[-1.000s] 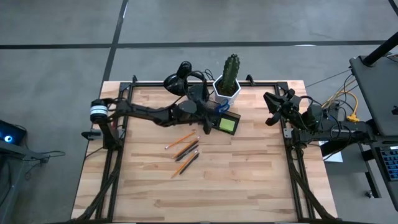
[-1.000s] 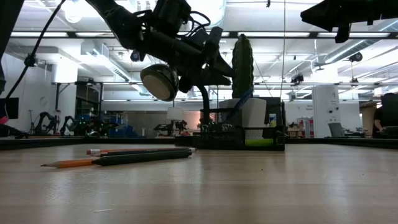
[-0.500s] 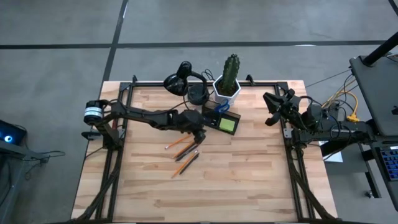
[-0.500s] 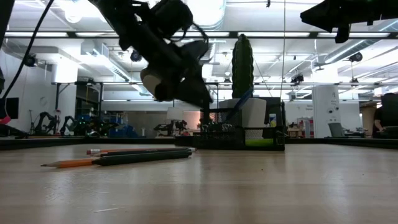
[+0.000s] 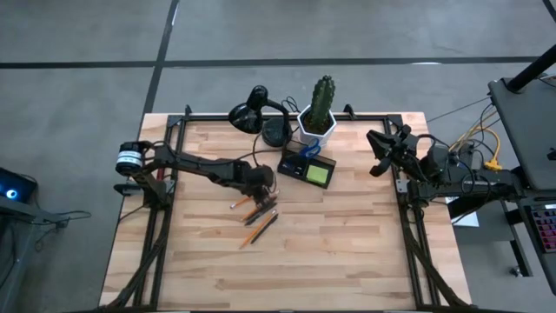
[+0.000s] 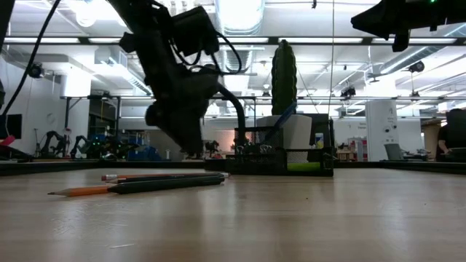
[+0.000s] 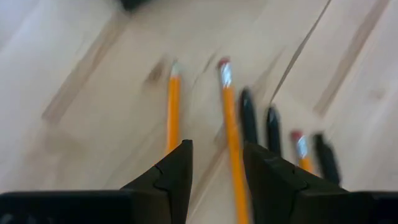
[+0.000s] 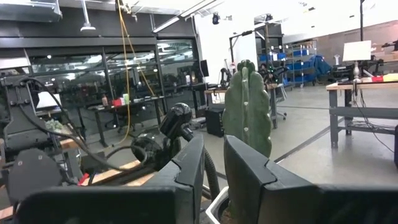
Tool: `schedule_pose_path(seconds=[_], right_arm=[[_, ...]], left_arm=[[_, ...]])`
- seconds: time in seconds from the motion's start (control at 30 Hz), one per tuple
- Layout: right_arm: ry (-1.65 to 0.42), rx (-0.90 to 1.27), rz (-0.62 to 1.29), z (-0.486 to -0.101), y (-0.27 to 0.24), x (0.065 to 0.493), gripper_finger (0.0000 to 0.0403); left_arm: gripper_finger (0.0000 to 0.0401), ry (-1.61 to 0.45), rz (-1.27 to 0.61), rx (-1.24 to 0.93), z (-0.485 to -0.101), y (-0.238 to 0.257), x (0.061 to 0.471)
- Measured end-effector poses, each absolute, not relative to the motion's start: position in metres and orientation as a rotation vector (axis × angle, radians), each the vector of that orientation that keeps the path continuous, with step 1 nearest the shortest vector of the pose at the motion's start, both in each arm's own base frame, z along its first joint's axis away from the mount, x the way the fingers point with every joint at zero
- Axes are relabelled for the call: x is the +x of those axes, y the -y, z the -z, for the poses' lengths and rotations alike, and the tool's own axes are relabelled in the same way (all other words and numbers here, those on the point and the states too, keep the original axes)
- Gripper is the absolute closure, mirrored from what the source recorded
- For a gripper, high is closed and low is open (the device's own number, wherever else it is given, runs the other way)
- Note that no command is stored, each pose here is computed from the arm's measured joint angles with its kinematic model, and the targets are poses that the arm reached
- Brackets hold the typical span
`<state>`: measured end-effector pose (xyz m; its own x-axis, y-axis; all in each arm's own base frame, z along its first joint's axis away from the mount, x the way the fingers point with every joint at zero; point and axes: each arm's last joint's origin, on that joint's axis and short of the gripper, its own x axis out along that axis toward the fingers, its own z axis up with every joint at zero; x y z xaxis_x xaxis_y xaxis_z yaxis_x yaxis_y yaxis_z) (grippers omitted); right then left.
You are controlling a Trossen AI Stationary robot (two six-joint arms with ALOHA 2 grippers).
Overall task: Pick and place office supplies into organizer
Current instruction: Put the top orange pencil into the black desk organizer
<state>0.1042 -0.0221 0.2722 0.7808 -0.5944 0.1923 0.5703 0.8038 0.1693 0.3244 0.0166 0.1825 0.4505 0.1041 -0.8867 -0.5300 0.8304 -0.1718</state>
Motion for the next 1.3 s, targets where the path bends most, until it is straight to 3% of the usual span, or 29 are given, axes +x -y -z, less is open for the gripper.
schedule_pose_path(seconds=[0.6, 1.3], right_arm=[[0.227, 0.103, 0.631, -0.271, 0.022, 0.105, 0.035], [0.226, 0.104, 0.631, -0.271, 0.022, 0.105, 0.035]], left_arm=[[0.0276, -1.213, -0.454, -0.44, -0.156, -0.016, 0.312], [0.0285, -1.237, -0.459, -0.43, -0.148, -0.017, 0.314]])
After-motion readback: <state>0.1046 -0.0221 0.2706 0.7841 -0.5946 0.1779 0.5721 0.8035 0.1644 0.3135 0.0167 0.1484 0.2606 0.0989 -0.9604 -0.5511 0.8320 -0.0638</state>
